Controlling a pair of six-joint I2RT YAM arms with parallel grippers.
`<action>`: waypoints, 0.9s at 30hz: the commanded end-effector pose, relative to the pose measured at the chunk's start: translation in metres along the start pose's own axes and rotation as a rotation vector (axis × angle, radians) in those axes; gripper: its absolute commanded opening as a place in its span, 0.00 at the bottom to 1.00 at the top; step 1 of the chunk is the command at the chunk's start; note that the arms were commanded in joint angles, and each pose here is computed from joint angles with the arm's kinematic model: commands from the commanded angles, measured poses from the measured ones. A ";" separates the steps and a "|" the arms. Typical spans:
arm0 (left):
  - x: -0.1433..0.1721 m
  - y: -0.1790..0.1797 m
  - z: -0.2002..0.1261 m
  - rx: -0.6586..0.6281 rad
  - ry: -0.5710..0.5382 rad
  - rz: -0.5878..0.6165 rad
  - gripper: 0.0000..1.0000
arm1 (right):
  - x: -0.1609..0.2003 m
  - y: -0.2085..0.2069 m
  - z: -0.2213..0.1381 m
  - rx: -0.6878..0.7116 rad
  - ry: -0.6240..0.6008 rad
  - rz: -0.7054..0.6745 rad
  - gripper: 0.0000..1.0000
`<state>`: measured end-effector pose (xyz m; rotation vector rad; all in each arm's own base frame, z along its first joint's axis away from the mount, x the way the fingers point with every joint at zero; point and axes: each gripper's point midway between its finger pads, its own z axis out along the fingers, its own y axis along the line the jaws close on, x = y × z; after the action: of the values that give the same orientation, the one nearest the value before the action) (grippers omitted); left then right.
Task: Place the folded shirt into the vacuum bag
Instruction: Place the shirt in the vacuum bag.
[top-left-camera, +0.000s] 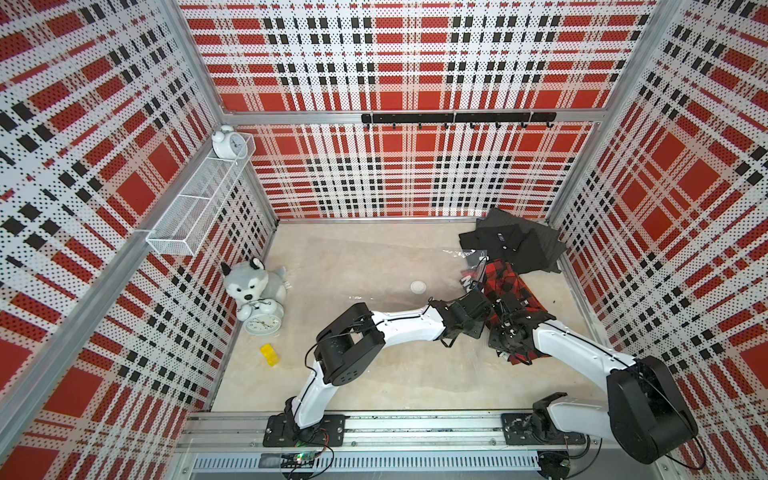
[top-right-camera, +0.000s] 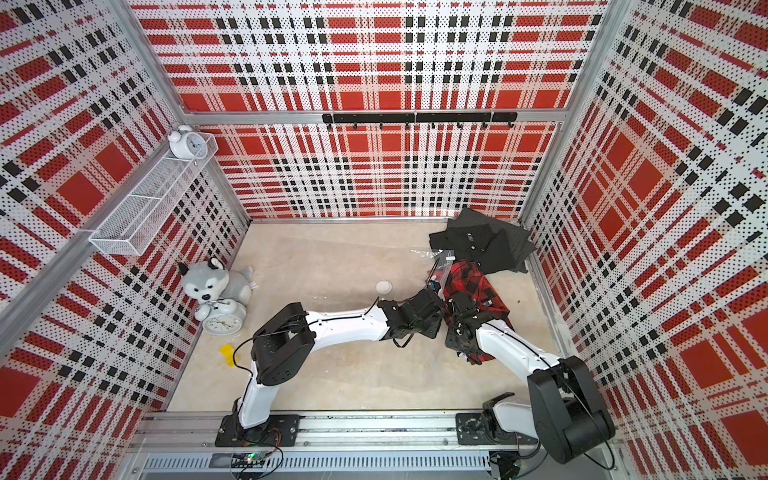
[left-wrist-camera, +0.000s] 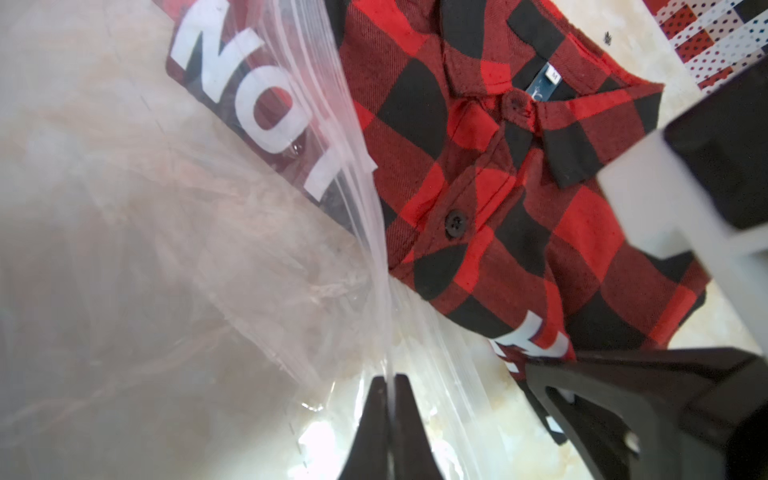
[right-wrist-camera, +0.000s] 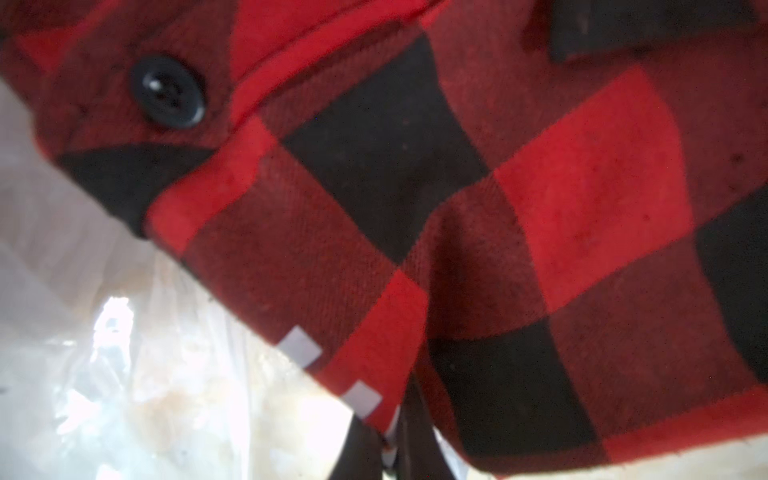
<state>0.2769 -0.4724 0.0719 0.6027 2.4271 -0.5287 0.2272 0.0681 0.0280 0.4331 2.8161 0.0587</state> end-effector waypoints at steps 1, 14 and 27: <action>-0.007 -0.003 -0.001 0.001 -0.031 -0.004 0.03 | -0.009 0.014 -0.020 -0.068 -0.030 -0.015 0.00; -0.014 -0.005 -0.003 0.002 -0.053 -0.013 0.00 | -0.030 0.074 -0.090 -0.412 -0.084 -0.057 0.00; -0.042 -0.002 -0.037 0.025 -0.160 -0.070 0.00 | 0.003 0.095 -0.034 -0.534 0.067 -0.021 0.00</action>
<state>0.2859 -0.4569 0.0775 0.5206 2.4046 -0.4931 0.2371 0.1494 0.0718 0.2860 2.7369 0.7402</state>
